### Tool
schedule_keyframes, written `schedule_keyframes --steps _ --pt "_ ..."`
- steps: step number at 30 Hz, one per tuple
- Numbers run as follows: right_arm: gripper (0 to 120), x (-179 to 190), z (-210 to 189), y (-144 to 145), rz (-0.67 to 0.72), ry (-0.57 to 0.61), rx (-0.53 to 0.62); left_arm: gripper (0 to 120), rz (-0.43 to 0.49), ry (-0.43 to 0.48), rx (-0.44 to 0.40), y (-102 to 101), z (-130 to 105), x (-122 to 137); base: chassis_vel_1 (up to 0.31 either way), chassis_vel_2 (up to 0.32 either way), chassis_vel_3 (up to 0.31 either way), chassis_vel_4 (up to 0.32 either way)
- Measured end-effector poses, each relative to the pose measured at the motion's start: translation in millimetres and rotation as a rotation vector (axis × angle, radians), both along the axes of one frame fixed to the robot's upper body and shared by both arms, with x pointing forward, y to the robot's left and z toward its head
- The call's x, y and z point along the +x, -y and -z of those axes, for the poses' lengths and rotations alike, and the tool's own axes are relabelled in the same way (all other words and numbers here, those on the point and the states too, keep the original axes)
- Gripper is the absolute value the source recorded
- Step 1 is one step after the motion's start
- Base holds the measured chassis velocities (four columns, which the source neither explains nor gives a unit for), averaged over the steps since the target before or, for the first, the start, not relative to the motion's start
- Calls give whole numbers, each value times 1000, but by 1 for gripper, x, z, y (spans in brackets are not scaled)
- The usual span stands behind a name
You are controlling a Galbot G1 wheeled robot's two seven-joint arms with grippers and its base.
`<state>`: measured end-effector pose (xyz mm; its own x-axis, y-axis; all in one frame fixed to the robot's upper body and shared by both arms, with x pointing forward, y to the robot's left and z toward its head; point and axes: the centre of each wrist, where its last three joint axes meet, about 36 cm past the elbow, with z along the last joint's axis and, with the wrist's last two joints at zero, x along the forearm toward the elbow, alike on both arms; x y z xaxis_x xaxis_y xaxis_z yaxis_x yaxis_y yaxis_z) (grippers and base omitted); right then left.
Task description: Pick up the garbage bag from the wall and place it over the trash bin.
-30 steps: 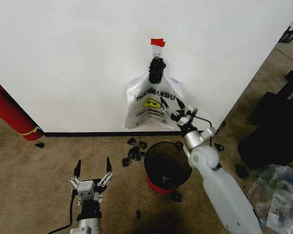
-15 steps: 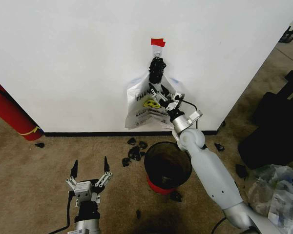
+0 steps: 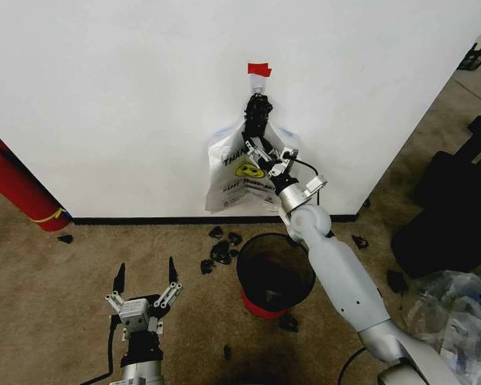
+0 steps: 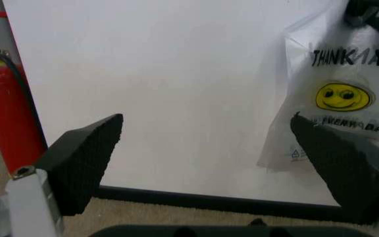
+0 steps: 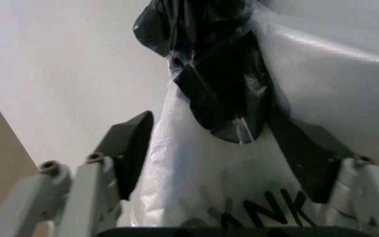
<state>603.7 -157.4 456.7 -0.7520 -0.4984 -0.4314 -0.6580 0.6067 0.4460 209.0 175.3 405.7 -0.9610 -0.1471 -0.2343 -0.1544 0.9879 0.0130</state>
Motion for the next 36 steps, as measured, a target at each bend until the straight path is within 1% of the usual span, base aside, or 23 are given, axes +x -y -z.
schedule_keyframes --steps 6,7,8,13,15,17,23,30,36 --pt "37 4 -3 1 6 -1 1 100 0 0 0 0 0 0 0 0 0 0" --pt "37 4 -3 1 6 -1 1 100 0 0 0 0 0 0 0 0 0 0" --pt "33 5 -3 1 8 -1 1 100 0 0 0 0 0 0 0 0 0 0" --pt "10 7 -3 2 16 -6 2 100 3 -3 0 1 2 1 0 0 0 0" --pt "8 8 -3 3 18 -6 2 100 3 -3 0 1 2 1 0 0 0 0" --pt "0 8 -4 4 25 -10 3 100 4 -3 -1 1 2 1 0 0 0 0" --pt "0 5 -3 4 34 -13 13 100 3 -2 -2 2 2 1 0 0 0 0" --pt "0 -13 -2 9 31 3 12 100 9 -1 -5 3 3 2 0 0 0 0" --pt "0 -31 -1 16 29 23 -12 100 11 0 -5 4 3 2 0 0 0 0"
